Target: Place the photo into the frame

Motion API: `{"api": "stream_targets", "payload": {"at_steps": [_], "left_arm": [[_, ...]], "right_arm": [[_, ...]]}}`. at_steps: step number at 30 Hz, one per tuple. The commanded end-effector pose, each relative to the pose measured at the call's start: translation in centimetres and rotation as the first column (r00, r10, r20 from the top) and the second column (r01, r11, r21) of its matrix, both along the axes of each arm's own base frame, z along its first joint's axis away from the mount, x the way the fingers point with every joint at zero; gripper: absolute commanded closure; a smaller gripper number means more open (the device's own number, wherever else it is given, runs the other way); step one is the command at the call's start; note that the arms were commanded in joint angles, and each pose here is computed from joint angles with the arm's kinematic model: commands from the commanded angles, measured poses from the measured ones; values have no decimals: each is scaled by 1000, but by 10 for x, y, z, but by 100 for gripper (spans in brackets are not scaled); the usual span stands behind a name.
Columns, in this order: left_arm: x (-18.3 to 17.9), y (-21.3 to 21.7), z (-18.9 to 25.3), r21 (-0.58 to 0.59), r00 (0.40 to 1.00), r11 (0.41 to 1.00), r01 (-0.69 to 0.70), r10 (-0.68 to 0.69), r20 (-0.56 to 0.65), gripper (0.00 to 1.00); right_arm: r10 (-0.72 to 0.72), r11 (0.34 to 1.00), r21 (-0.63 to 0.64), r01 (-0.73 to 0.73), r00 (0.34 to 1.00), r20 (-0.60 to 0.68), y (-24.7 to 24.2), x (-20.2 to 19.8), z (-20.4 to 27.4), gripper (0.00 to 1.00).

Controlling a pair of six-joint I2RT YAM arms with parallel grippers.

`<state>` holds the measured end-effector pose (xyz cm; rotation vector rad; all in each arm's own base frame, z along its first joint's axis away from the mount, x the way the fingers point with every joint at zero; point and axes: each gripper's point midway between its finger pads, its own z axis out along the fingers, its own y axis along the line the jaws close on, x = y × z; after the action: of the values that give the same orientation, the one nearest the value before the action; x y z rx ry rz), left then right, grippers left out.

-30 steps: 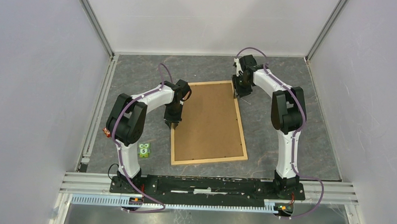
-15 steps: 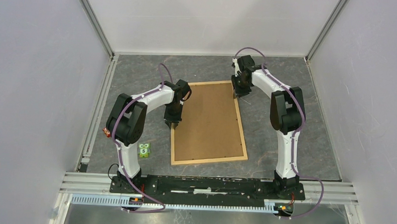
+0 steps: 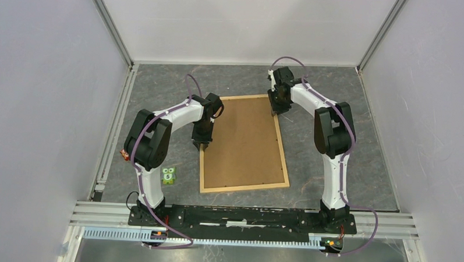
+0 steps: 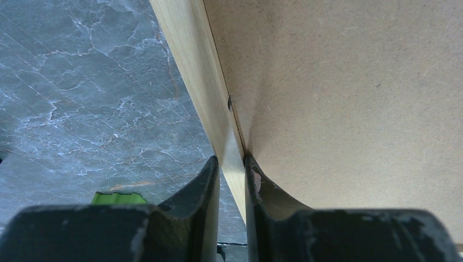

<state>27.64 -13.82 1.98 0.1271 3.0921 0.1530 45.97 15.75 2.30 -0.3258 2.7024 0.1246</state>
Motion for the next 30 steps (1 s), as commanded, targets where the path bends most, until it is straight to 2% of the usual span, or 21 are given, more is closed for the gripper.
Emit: {"api": "stream_targets", "payload": {"at_steps": [1,3,5,6,8,10,12,14,16,19,21,24,27,29,30], "left_arm": [[7,23,-23,113,996,990,89,-91,6,98],[7,24,-23,117,996,989,89,-91,5,98],[6,25,-24,121,996,989,90,-91,5,98],[6,25,-24,120,996,989,88,-89,4,98],[8,25,-23,125,996,989,85,-87,10,98],[10,24,-18,122,996,989,77,-81,26,96],[13,22,-9,110,996,992,64,-70,52,87],[19,16,7,76,993,996,54,-62,100,73],[26,8,26,28,986,999,45,-49,156,64],[36,-17,58,-103,972,994,36,-11,234,56],[43,-51,81,-223,955,972,67,2,297,48],[56,-113,108,-418,938,900,122,33,345,30],[77,-180,120,-582,943,801,136,74,323,27],[94,-218,115,-628,951,769,120,92,294,31],[101,-229,109,-613,948,782,107,105,300,35]], "right_arm": [[27,1000,-5,-28,989,-146,-6,-34,-42,69],[61,992,122,-44,988,-145,16,-32,-36,66],[85,967,251,-53,990,-115,34,-26,-18,59],[76,960,276,-50,993,-85,35,-22,-6,54],[50,962,268,-42,999,-20,27,-16,15,44],[19,974,224,-24,999,26,10,-19,28,40],[-4,981,192,-4,999,42,-6,-32,27,40],[1,981,193,-12,998,55,-10,-47,24,42],[2,977,214,-11,999,40,-9,-64,13,47],[6,970,241,-24,997,75,-8,-76,-2,58],[2,971,238,-18,998,66,-9,-80,-12,69],[-10,960,280,-12,997,76,-5,-87,-17,76],[-17,955,295,-9,996,87,-5,-96,-20,86],[-16,958,286,-7,997,79,-7,-99,-23,90],[-21,959,283,-2,997,76,-8,-100,-24,93]]}}
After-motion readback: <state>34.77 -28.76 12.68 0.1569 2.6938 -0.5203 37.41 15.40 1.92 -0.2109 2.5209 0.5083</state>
